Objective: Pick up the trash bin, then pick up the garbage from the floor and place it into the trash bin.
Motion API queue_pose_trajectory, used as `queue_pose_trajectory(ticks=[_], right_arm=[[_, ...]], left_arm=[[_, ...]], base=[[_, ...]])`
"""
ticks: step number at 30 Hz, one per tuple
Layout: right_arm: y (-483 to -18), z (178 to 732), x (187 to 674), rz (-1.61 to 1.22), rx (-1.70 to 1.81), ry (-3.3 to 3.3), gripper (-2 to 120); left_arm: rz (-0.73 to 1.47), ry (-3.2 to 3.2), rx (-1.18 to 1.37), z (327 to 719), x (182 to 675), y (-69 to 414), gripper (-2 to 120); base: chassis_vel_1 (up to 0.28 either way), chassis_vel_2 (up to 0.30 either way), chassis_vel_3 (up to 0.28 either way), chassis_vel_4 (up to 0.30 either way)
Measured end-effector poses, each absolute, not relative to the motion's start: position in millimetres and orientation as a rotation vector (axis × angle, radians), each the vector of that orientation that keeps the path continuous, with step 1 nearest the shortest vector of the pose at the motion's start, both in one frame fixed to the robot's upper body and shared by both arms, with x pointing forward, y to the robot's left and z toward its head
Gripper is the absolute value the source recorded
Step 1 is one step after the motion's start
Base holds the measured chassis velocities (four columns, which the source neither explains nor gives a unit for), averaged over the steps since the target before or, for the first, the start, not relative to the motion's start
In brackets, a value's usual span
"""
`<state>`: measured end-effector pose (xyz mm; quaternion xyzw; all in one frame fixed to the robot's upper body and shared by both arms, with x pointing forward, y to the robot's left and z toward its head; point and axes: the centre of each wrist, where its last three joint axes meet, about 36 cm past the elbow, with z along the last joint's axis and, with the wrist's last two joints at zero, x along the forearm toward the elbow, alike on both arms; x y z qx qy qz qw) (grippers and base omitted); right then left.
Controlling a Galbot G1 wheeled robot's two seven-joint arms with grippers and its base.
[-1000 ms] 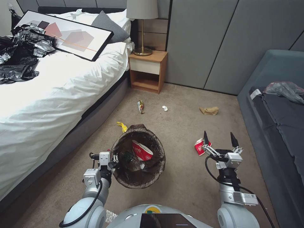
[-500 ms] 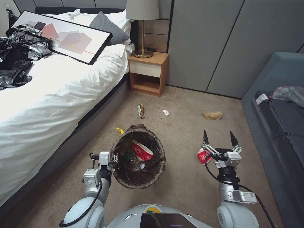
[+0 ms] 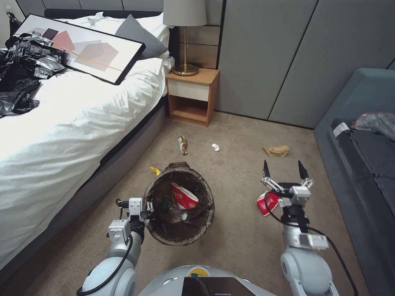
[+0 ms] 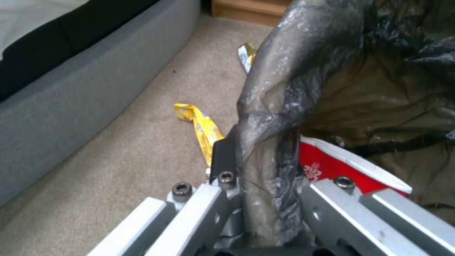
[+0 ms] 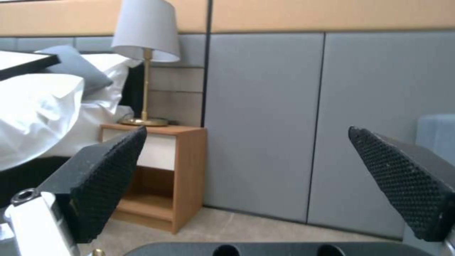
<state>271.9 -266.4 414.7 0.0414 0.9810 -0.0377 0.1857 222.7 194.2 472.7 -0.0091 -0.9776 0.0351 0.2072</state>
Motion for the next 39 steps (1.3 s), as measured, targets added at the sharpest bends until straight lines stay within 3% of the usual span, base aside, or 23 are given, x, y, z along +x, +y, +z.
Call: queue_pose_trajectory(ticks=[8,25,39], right_arm=[[-261.5,426.4,312.6,0.107,0.227,2.990,100],[-298.0,314.3,412.4,0.196,0.469,3.553,100],[-312.7,267.3,423.9,0.137,0.584,3.621,100]], left_arm=[[0.092,-2.719,-0.032,472.1,222.9,193.8,0],[0.081,-2.703,-0.032,469.1,222.5,194.1,0],[0.079,-2.700,-0.029,468.9,221.5,194.1,0]], base=[[0.000,0.000,0.000,0.000],[0.000,0.000,0.000,0.000],[0.000,0.000,0.000,0.000]])
